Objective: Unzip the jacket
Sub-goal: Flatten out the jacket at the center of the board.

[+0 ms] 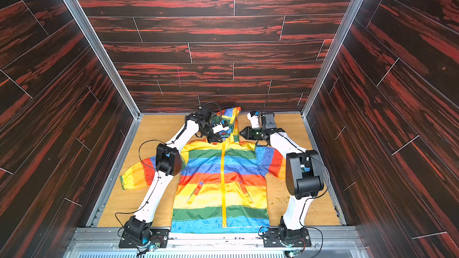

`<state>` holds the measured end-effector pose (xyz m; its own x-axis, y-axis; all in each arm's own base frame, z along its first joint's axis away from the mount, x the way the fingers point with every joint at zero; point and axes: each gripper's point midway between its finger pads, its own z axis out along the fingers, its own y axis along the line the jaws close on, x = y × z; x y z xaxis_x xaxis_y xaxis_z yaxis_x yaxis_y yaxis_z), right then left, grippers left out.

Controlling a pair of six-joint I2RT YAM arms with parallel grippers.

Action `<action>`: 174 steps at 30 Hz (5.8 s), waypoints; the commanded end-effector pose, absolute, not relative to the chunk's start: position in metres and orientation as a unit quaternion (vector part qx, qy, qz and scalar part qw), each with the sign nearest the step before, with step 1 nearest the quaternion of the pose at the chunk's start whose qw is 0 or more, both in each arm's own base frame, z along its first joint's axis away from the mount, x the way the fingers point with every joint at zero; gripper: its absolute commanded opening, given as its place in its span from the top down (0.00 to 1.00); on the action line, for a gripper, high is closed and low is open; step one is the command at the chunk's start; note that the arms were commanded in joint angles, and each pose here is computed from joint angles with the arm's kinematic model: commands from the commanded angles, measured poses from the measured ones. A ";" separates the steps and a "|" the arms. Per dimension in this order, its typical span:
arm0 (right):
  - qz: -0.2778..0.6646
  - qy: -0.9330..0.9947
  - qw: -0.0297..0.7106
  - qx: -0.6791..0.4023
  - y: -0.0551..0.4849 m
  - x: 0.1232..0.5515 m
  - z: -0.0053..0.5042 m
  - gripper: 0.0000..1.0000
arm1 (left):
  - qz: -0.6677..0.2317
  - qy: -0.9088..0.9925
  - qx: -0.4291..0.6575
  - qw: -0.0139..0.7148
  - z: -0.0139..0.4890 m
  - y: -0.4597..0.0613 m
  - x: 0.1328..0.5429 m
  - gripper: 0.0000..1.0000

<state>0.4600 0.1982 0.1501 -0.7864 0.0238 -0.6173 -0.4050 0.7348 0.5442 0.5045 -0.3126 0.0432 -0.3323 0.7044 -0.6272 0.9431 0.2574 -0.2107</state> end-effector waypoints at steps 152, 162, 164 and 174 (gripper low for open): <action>0.426 0.606 0.366 -0.563 0.315 0.383 0.200 0.91 | -0.468 0.610 0.606 0.204 0.162 -0.270 0.353 1.00; 0.401 0.713 0.408 -0.405 0.290 0.426 0.233 0.61 | -0.478 0.592 0.604 0.236 0.170 -0.272 0.347 1.00; 0.389 0.755 0.395 -0.350 0.283 0.435 0.231 0.65 | -0.478 0.592 0.597 0.254 0.173 -0.274 0.351 1.00; 0.333 0.816 0.454 -0.127 0.270 0.374 0.210 0.43 | -0.459 0.605 0.555 0.340 0.191 -0.282 0.374 1.00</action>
